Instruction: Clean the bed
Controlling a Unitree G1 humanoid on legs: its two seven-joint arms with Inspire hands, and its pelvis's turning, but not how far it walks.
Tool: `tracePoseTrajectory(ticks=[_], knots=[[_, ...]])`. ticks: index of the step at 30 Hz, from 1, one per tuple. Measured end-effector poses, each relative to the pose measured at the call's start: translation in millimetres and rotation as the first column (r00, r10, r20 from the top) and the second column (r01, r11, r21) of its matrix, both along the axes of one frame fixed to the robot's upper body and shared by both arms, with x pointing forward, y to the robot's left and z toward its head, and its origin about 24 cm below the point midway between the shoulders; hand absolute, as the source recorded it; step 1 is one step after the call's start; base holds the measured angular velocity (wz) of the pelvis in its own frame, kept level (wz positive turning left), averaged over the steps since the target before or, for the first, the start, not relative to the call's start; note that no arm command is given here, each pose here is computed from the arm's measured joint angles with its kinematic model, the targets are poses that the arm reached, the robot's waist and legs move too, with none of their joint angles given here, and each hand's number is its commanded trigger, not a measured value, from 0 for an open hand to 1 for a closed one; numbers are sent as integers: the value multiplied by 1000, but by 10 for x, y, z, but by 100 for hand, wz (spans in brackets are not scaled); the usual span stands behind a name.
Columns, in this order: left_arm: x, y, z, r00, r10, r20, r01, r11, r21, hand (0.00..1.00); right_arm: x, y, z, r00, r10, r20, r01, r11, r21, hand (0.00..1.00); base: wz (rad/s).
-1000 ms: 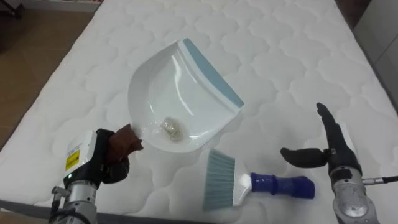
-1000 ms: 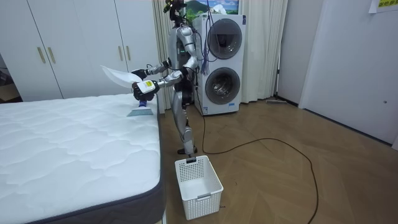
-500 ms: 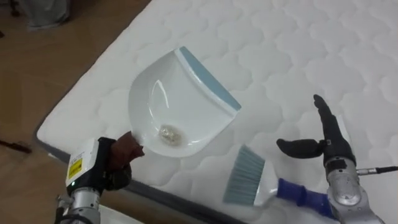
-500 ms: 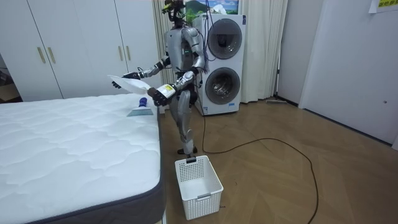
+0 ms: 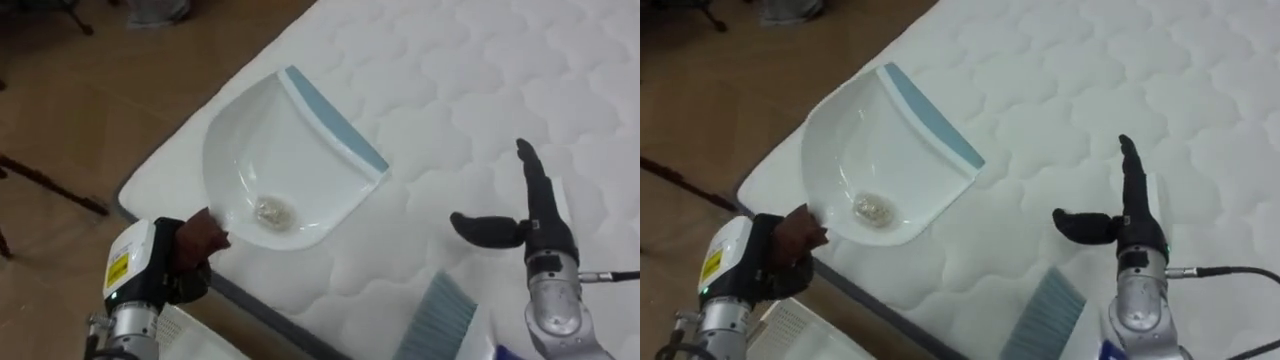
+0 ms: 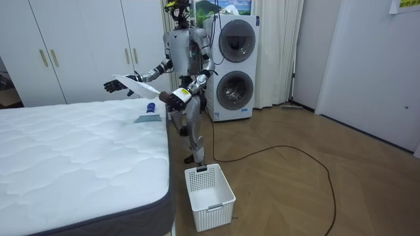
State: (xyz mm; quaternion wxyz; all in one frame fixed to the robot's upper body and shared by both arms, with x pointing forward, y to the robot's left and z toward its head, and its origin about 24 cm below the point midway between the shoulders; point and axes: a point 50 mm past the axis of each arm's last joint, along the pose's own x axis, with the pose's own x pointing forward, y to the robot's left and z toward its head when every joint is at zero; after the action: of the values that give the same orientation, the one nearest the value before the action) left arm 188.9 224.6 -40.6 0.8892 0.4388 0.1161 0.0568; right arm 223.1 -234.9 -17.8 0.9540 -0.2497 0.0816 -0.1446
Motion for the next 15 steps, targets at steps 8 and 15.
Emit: tracePoseTrajectory(ticks=[8, 15], knots=[[-33, -37, -31, 1000, -18, -15, 18, 1000, -7, 100, 0, 3, 138, 996, -4, 86, 5, 1000, -5, 0, 90], [-99, -2, -69, 999, -11, -40, 11, 1000, 3, 100, 14, 20, 189, 994, 3, 113, 0, 1000, -23, 0, 38]])
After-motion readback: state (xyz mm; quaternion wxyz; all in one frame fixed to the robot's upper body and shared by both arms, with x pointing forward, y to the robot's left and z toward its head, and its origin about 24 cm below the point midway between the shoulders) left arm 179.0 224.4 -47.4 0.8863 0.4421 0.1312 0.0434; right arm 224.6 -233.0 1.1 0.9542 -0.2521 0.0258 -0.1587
